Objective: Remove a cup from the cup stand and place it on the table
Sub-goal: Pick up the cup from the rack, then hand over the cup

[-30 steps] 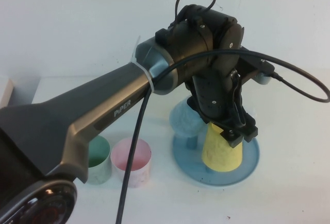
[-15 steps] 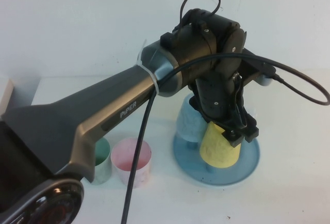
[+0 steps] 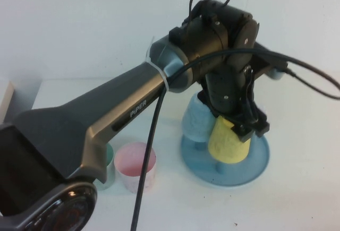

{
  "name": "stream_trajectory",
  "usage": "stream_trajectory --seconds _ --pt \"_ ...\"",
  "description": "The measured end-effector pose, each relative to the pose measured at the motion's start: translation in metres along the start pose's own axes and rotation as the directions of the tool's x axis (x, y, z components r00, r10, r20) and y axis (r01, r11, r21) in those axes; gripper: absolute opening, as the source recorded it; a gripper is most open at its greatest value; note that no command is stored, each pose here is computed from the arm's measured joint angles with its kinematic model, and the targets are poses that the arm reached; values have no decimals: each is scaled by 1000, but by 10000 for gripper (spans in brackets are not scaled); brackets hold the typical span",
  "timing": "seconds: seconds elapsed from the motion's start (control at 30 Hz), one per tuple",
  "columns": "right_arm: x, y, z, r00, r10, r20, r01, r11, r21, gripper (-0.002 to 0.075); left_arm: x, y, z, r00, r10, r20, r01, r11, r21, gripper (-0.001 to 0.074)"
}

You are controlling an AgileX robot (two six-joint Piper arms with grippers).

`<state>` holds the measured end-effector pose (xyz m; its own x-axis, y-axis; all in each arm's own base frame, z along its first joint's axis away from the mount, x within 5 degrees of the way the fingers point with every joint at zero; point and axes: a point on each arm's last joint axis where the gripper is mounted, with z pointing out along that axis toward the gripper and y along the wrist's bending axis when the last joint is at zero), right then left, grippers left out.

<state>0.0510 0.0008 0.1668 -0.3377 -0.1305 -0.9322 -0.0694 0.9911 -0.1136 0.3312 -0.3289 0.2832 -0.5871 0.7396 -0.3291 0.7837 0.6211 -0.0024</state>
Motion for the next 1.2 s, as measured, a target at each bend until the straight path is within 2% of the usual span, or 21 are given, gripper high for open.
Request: stream_trajectory --seconds 0.27,0.67,0.93,1.2 --pt "0 0 0 1000 0 0 0 1000 0 -2 -17 0 -55 984 -1 178 6 1000 -25 536" --pt "0 0 0 1000 0 0 0 1000 0 -2 -8 -4 -119 952 -66 299 75 997 -17 536" --pt "0 0 0 1000 0 0 0 1000 0 -2 -5 -10 -119 951 -111 288 99 993 58 536" --pt "0 0 0 1000 19 3 -19 1000 -5 -2 31 -15 -84 987 -136 89 128 988 86 535"
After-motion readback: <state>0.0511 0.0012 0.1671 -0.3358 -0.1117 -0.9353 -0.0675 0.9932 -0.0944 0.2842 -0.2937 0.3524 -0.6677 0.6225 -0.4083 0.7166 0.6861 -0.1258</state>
